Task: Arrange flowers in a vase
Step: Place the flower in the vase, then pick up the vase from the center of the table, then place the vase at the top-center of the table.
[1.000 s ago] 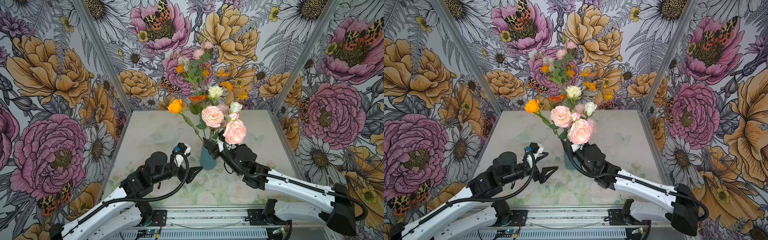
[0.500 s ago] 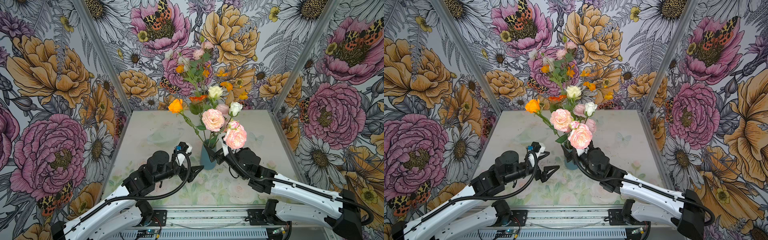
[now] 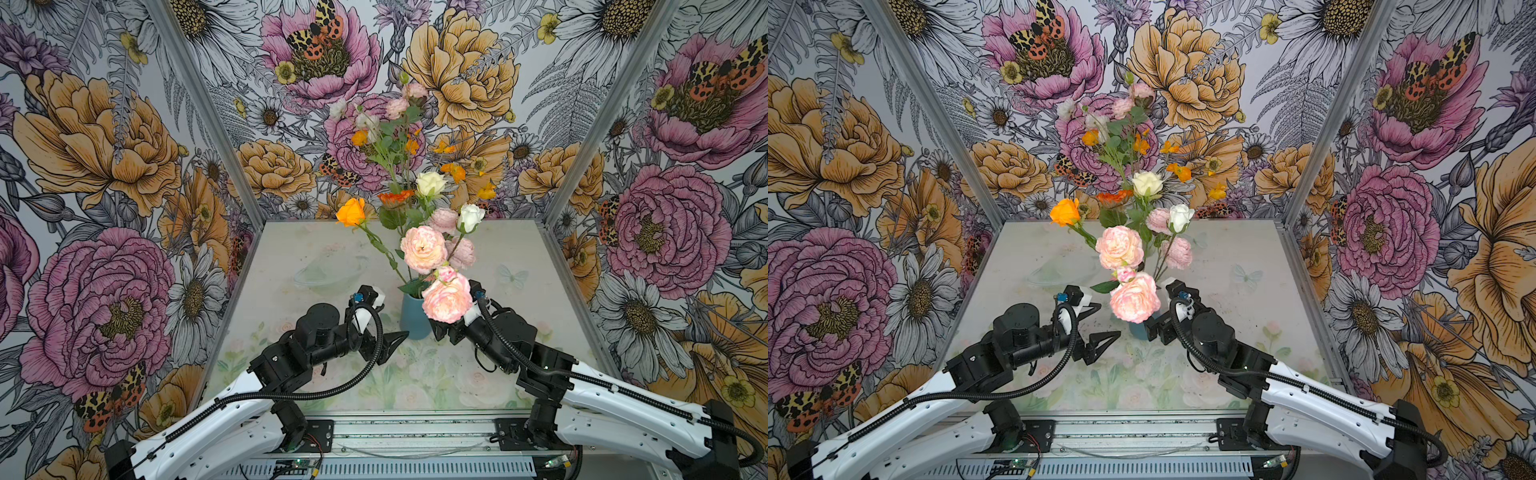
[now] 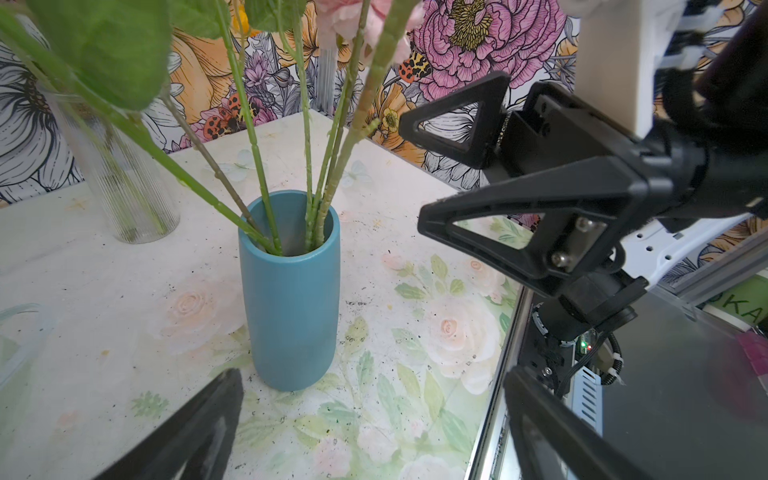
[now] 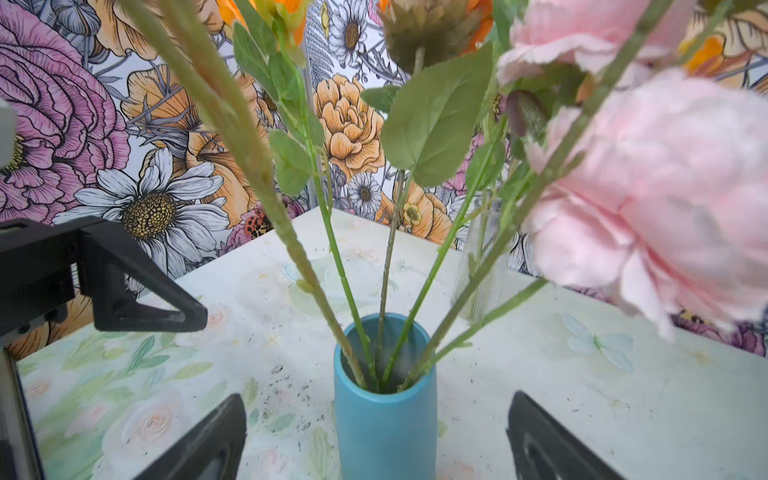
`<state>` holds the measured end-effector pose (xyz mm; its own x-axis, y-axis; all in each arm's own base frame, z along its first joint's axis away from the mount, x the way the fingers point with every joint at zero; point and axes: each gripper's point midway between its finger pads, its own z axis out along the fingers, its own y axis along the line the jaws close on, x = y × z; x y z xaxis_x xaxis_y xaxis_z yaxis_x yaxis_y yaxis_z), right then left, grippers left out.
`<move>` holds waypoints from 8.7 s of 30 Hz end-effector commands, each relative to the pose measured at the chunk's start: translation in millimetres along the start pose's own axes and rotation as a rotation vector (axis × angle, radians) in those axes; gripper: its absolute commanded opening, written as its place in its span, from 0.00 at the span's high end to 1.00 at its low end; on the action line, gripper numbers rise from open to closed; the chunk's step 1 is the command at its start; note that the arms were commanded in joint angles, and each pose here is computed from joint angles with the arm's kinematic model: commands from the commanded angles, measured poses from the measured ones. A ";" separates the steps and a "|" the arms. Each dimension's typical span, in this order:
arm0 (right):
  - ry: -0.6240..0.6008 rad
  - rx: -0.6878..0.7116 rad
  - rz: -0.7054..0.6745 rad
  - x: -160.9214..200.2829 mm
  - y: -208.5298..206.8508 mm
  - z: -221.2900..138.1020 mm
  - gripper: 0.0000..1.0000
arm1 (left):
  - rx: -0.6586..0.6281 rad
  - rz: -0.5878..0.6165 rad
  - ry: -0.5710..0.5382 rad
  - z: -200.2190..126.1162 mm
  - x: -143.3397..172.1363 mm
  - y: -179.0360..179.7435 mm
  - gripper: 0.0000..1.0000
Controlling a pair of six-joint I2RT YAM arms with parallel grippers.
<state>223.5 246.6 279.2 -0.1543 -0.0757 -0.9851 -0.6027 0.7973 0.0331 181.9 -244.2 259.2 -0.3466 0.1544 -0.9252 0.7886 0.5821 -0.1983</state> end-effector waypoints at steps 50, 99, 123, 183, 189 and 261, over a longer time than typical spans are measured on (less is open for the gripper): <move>0.187 0.015 0.229 60.8 -34.1 -22.0 0.01 | -0.006 0.111 -0.341 141.0 10.2 52.9 0.01; 0.152 0.046 0.289 41.7 -62.1 -8.4 0.01 | 0.064 0.191 -0.493 122.3 -21.9 47.1 0.57; 0.121 0.054 0.304 41.7 -71.1 -10.4 0.01 | 0.021 0.261 -0.511 109.0 -70.7 54.8 0.62; 0.160 -0.183 0.343 -3.8 -83.7 145.3 0.01 | -0.349 0.348 -0.624 102.1 -156.4 355.9 0.65; 0.162 -0.191 0.345 -1.6 -83.6 150.7 0.01 | -0.357 0.338 -0.607 105.2 -153.2 368.1 0.66; 0.167 -0.143 0.345 17.2 -100.8 149.5 0.01 | -0.440 0.254 -0.573 128.4 -114.8 412.7 0.04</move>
<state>396.5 256.8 226.6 -0.5137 0.0649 -0.8555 -0.5859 0.7019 0.4051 613.4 -132.3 207.1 0.1123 -0.0370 -0.9930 0.5172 0.8555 0.0267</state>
